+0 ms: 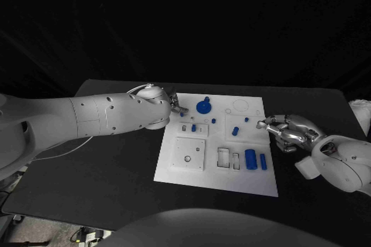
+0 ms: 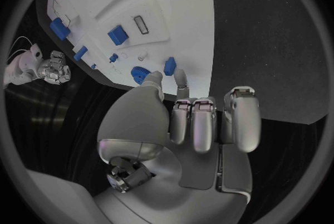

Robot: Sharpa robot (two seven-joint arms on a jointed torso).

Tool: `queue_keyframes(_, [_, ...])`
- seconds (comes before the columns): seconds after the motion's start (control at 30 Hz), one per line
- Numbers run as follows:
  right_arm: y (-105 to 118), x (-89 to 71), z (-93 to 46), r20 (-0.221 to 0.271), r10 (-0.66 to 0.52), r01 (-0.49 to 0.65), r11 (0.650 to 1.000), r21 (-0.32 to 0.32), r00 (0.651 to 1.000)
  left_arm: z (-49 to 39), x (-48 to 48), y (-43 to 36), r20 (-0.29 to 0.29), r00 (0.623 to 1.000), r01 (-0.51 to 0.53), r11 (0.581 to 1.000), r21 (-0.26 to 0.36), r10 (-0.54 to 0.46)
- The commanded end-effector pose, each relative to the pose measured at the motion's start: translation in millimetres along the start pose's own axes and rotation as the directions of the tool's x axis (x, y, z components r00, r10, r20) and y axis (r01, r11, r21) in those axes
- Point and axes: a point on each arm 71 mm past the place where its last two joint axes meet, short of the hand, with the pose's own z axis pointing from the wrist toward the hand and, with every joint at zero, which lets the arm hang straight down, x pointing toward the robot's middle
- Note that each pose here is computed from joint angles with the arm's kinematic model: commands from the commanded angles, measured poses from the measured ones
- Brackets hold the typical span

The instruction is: Assemble the parts on the task board

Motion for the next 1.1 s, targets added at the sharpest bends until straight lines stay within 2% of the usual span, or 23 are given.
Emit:
queue_keyframes(0.03, [0.1,2.1,-0.1,-0.02,-0.002,0.002,1.0,-0.005,1.0,-0.3,1.7,-2.8,-0.017,1.0,-0.002,1.0,0.015,0.003])
queue_keyframes(1.1, [-1.7,2.2,-0.1,-0.019,-0.003,0.003,1.0,-0.004,1.0,-0.5,5.1,-4.8,-0.031,1.0,-0.004,1.0,0.02,0.004])
